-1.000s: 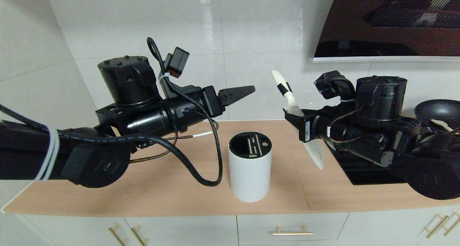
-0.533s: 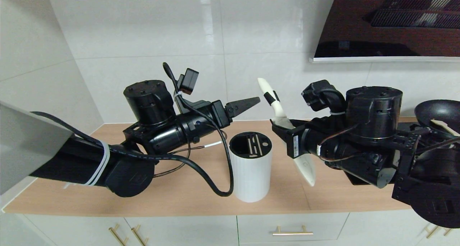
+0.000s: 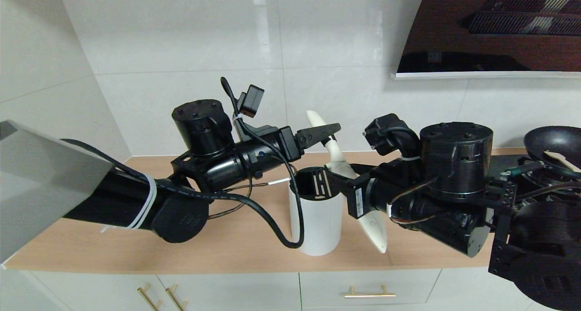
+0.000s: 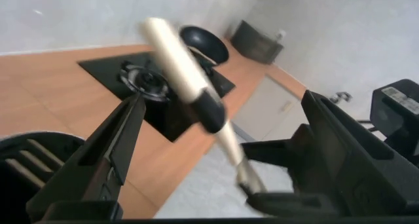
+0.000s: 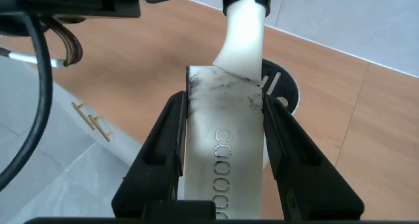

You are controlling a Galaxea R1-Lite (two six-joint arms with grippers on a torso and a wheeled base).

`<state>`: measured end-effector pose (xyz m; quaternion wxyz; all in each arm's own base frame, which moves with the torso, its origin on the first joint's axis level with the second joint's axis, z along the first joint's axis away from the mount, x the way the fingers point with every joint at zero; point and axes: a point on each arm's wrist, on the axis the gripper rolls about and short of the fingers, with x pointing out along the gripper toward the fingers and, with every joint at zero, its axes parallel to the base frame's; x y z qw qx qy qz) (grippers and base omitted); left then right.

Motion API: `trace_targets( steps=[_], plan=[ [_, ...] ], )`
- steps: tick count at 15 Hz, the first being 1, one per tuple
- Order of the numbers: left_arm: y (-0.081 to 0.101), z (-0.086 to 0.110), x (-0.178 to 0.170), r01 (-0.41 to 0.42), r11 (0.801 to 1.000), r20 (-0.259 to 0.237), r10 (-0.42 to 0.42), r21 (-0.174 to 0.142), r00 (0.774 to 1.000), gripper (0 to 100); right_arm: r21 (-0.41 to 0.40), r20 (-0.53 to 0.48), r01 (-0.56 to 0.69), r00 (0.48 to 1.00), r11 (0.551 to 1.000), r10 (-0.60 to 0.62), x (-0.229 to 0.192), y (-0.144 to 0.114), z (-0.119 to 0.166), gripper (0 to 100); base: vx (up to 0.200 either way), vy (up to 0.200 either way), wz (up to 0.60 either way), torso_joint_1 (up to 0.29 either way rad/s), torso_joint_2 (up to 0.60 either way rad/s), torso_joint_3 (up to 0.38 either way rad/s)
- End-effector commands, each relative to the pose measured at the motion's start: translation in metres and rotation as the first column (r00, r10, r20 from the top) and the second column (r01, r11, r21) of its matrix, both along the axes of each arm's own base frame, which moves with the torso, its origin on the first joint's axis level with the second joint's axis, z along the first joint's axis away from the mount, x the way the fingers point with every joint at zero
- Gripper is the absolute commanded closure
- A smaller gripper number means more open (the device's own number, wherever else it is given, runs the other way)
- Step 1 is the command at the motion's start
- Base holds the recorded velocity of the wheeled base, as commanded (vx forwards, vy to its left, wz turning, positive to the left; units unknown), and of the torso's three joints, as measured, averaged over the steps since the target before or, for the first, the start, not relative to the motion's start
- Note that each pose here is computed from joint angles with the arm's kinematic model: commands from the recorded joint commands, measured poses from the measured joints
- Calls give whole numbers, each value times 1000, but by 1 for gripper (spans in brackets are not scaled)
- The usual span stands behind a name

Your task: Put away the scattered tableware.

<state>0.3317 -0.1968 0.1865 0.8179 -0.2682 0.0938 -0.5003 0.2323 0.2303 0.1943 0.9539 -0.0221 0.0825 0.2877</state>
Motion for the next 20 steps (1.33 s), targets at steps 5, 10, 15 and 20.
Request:
trace_targets(
  steps=[5, 10, 15, 20],
  plan=[
    [-11, -15, 2, 25, 1000, -30, -24, 17, 999, 0, -17, -18, 0, 1000, 1000, -1, 3, 5, -10, 100, 0, 0, 0, 0, 0, 0],
    [-16, -18, 0, 37, 999, -37, -36, 20, 999, 0, -23, -20, 9, 1000, 1000, -10, 3, 5, -11, 100, 0, 0, 0, 0, 0, 0],
    [-16, -17, 0, 37, 999, -37, -36, 19, 999, 100, -23, -20, -8, 1000, 1000, 7, -3, 7, -14, 100, 0, 0, 0, 0, 0, 0],
    [-17, -19, 0, 40, 999, -41, -39, 21, 998, 100, -19, -14, -6, 1000, 1000, 6, -5, 6, -14, 100, 0, 0, 0, 0, 0, 0]
  ],
)
